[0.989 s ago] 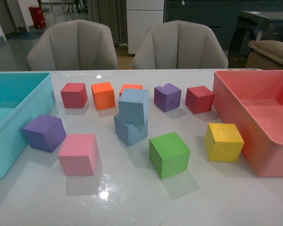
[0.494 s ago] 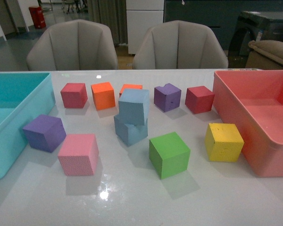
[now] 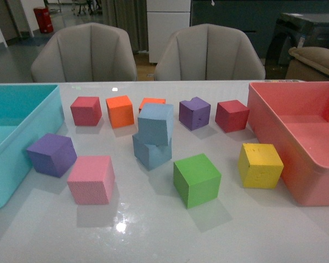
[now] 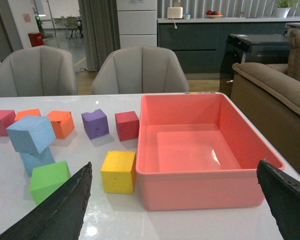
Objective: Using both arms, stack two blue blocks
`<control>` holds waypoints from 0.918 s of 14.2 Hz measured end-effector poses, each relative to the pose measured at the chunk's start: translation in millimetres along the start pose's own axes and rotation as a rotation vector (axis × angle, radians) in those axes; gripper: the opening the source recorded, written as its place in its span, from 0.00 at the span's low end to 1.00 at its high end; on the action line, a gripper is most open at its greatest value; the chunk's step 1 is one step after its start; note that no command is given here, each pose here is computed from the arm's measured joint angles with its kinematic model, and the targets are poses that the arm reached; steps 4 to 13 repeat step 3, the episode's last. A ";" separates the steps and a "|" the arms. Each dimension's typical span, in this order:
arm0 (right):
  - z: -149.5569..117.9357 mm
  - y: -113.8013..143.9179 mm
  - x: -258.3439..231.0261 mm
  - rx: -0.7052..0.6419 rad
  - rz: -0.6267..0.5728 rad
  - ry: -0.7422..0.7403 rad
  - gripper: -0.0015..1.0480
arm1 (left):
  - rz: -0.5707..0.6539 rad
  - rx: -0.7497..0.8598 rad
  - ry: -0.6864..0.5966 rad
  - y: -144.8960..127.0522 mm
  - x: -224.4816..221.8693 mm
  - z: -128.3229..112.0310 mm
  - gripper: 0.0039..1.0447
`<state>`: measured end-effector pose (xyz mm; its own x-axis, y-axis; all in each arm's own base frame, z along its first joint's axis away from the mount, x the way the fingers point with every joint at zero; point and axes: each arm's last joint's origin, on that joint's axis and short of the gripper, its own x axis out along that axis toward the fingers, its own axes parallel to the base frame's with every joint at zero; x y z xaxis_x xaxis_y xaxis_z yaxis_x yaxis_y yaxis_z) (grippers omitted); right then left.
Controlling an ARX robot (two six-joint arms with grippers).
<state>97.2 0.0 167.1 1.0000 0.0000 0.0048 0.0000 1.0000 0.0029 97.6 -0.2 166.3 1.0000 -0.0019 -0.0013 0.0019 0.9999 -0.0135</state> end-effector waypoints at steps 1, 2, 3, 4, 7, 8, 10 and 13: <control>0.0 0.0 0.0 0.000 0.000 0.000 0.94 | 0.000 0.000 0.000 0.0 0.0 0.0 0.94; 0.0 0.0 0.0 0.000 0.000 0.000 0.94 | 0.000 0.000 0.000 0.0 0.0 0.0 0.94; 0.0 0.0 0.0 0.000 0.000 0.000 0.94 | 0.000 0.000 0.000 0.0 0.0 0.0 0.94; 0.0 0.0 0.0 0.000 0.000 0.000 0.94 | 0.000 0.000 0.000 0.0 0.0 0.0 0.94; 0.0 0.0 0.0 0.000 0.000 0.000 0.94 | 0.000 0.000 0.000 0.0 0.0 0.0 0.94; 0.0 0.0 0.0 0.000 0.000 0.000 0.94 | 0.000 0.000 0.000 0.0 0.0 0.0 0.94; 0.0 0.0 0.0 0.000 0.000 0.000 0.94 | 0.000 0.000 0.000 0.0 0.0 0.0 0.94; 0.0 0.0 0.0 0.000 0.000 0.000 0.94 | 0.000 0.000 0.000 0.0 0.0 0.0 0.94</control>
